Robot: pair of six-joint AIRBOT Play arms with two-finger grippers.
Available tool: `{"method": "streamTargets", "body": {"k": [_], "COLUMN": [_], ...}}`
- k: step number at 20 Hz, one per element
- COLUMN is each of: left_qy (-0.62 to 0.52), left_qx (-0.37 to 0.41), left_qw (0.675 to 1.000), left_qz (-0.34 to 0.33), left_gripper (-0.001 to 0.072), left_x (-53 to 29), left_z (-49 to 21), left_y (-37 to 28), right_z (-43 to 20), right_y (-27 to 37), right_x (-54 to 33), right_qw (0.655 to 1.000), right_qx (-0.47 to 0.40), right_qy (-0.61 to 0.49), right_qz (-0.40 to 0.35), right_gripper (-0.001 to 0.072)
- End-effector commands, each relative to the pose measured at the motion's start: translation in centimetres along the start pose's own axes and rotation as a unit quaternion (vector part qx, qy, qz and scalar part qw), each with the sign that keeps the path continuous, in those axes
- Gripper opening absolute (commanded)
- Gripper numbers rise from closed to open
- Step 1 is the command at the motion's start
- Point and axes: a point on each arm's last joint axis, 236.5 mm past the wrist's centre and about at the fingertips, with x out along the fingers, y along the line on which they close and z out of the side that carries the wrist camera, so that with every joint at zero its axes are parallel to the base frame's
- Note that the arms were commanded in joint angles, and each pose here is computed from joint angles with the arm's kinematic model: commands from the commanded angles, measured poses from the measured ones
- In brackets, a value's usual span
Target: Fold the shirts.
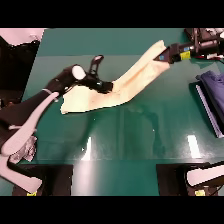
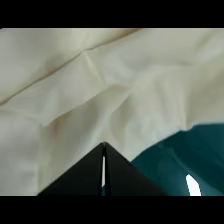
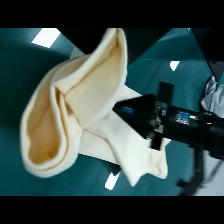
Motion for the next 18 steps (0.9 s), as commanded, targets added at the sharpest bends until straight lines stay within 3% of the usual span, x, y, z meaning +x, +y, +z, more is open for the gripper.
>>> {"method": "streamTargets", "body": {"k": [1,6,10,14,18], "left_qy": [0.042,0.043,0.063,0.115,0.092], "left_qx": [-0.008,-0.016,0.032,0.113,0.1], "left_qw": [0.999,0.999,0.997,0.98,0.966], "left_qz": [-0.008,-0.004,0.016,0.118,0.218], "left_gripper": [0.0025,0.0026,0.0025,0.0026,0.0026], "left_x": [4.7,5.6,3.7,-2.5,-12.7], "left_z": [-0.5,-0.4,0.3,1.6,4.4], "left_y": [-0.6,0.0,-0.3,2.5,7.7], "right_z": [1.3,0.3,-0.5,-0.9,-1.2], "right_y": [6.8,10.8,11.9,12.3,11.6], "right_x": [1.3,4.0,5.7,7.7,9.8], "right_qw": [0.998,0.994,0.992,0.991,0.991], "right_qx": [-0.064,-0.095,-0.102,-0.103,-0.093], "right_qy": [0.0,0.023,0.04,0.047,0.057], "right_qz": [0.027,0.052,0.062,0.07,0.075], "right_gripper": [0.0012,0.0012,0.0012,0.0012,0.0012]}}
